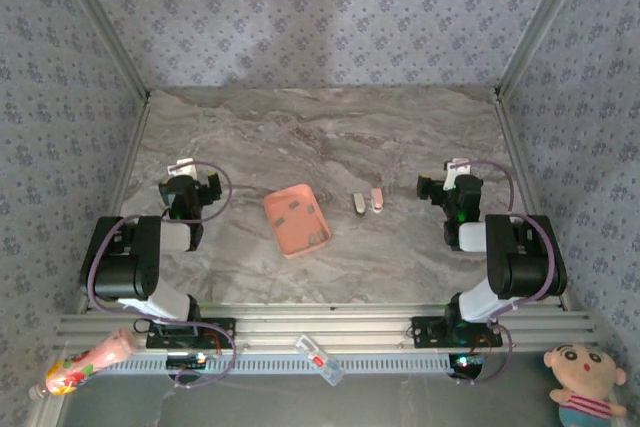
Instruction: Load the staples into the stapler
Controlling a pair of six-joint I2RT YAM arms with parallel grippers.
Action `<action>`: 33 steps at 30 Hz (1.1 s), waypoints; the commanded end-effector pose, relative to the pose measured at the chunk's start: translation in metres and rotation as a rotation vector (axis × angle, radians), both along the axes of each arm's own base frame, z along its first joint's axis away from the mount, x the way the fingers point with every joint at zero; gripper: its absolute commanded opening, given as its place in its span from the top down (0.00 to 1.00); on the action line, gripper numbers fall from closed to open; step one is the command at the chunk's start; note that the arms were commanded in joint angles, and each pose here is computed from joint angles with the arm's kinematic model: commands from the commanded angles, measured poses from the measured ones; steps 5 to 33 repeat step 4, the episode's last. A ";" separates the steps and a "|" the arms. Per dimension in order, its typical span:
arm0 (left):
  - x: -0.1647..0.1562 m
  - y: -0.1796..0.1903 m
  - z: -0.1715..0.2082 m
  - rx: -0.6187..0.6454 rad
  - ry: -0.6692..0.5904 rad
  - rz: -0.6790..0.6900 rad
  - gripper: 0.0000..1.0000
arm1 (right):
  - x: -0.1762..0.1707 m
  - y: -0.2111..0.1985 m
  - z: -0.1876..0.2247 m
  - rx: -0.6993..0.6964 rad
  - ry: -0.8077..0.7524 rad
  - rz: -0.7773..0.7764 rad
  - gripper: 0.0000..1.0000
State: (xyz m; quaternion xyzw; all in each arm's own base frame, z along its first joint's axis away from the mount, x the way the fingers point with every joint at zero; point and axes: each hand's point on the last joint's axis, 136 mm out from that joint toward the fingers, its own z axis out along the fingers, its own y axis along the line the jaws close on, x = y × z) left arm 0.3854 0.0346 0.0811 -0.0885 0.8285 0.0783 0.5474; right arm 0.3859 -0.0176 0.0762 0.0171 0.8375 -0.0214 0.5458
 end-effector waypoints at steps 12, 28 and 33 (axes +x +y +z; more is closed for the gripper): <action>0.007 -0.001 0.010 -0.003 -0.036 -0.019 0.01 | 0.006 0.002 0.009 -0.014 -0.021 0.016 0.00; 0.007 -0.001 0.010 -0.003 -0.036 -0.019 0.01 | 0.006 0.002 0.009 -0.014 -0.021 0.016 0.00; 0.007 -0.001 0.010 -0.003 -0.036 -0.019 0.01 | 0.006 0.002 0.009 -0.014 -0.021 0.016 0.00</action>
